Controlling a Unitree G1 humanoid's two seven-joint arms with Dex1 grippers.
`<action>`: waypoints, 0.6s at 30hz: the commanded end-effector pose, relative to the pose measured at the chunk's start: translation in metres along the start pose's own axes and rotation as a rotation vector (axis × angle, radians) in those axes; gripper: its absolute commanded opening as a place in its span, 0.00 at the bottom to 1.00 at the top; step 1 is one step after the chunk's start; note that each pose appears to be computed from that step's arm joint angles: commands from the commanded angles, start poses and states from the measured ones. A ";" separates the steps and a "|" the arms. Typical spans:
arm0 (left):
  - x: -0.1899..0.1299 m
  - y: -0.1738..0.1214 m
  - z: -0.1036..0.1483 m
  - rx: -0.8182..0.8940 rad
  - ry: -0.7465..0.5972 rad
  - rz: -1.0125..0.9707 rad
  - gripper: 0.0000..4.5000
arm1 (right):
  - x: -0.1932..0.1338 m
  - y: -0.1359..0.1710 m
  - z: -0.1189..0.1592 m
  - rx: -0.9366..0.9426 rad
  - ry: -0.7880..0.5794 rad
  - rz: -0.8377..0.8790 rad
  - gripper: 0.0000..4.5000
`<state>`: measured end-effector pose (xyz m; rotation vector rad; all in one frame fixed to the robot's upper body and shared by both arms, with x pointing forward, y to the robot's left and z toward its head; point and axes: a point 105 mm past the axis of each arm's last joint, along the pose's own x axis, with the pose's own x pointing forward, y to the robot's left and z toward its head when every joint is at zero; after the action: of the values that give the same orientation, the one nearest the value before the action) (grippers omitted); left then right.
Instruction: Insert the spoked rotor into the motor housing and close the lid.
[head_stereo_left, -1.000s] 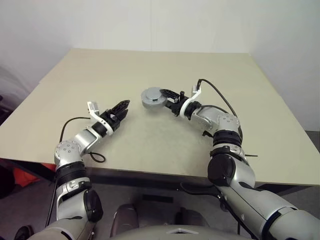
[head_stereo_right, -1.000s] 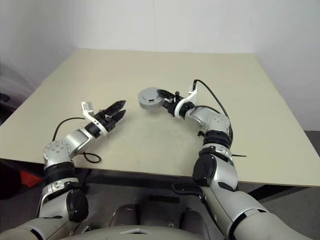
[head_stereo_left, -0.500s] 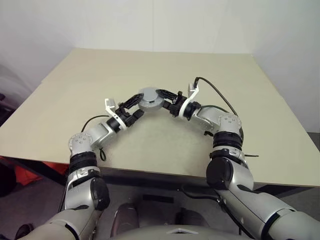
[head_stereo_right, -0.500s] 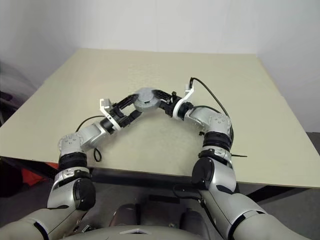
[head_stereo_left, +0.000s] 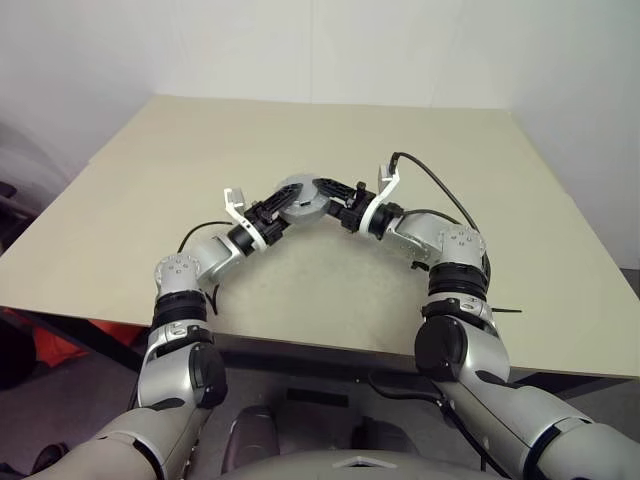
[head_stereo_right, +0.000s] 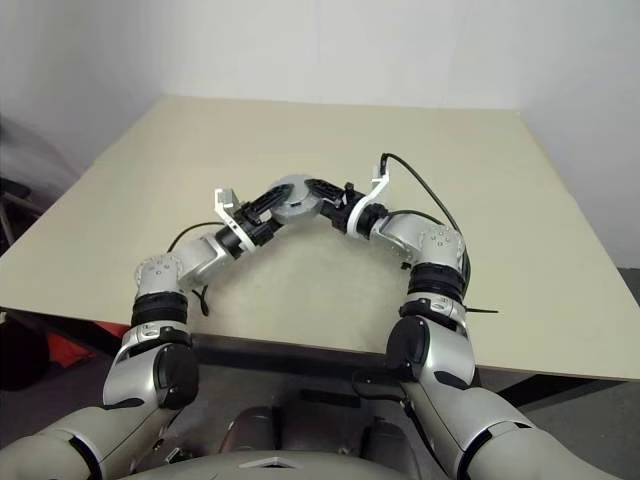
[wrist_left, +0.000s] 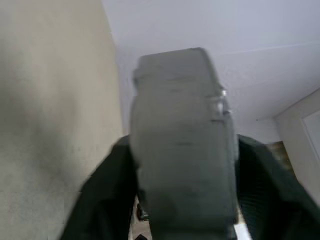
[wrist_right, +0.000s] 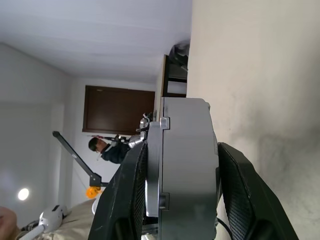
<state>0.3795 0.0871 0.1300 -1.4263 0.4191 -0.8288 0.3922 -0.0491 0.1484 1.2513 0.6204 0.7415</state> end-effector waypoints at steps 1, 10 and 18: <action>0.006 -0.019 0.006 0.039 -0.005 -0.061 0.47 | -0.001 0.022 0.008 -0.039 -0.032 0.074 0.46; 0.008 -0.016 0.009 0.042 -0.022 -0.049 0.47 | -0.002 0.023 0.004 -0.107 -0.016 0.080 0.46; 0.002 -0.009 0.023 0.111 -0.106 0.002 0.47 | 0.000 0.005 0.018 -0.186 -0.109 -0.048 0.96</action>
<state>0.3890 0.0931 0.1222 -1.3841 0.3926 -0.7407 0.4001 -0.0540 0.1465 1.1227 0.5378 0.6829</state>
